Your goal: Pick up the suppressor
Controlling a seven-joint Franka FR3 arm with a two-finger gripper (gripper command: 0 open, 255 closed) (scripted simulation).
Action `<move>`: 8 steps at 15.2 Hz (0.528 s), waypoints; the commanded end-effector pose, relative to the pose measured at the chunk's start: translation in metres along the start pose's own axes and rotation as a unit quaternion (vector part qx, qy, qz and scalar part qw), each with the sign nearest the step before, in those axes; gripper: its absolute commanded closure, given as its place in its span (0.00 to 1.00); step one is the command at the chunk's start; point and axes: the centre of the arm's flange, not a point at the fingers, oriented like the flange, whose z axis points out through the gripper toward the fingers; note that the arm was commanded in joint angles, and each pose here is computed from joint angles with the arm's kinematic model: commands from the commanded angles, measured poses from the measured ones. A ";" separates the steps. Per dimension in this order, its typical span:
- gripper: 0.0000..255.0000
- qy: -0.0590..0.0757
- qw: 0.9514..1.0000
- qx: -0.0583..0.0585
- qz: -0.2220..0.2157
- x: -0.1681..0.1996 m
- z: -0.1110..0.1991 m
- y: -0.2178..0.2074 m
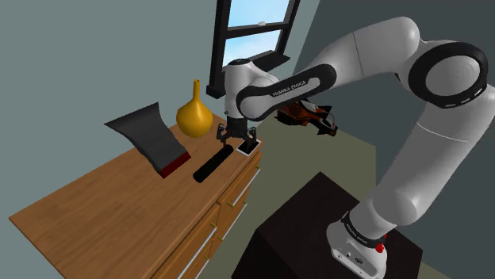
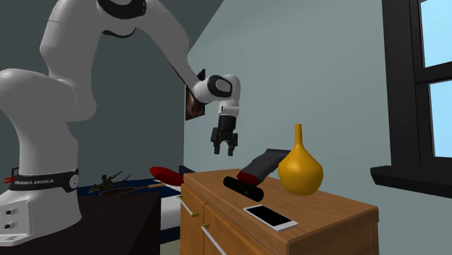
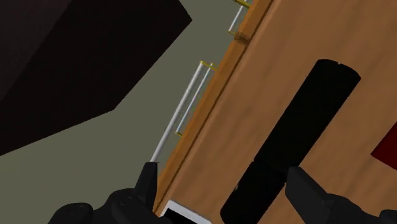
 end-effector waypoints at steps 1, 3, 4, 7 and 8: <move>0.00 -0.007 0.999 -0.002 0.035 0.010 0.018 -0.019; 0.00 -0.014 0.998 -0.003 0.068 0.021 0.036 -0.038; 0.00 -0.017 0.996 -0.004 0.084 0.027 0.044 -0.047; 0.00 -0.028 0.991 -0.006 0.133 0.045 0.070 -0.072; 0.00 -0.031 0.988 -0.007 0.149 0.052 0.079 -0.080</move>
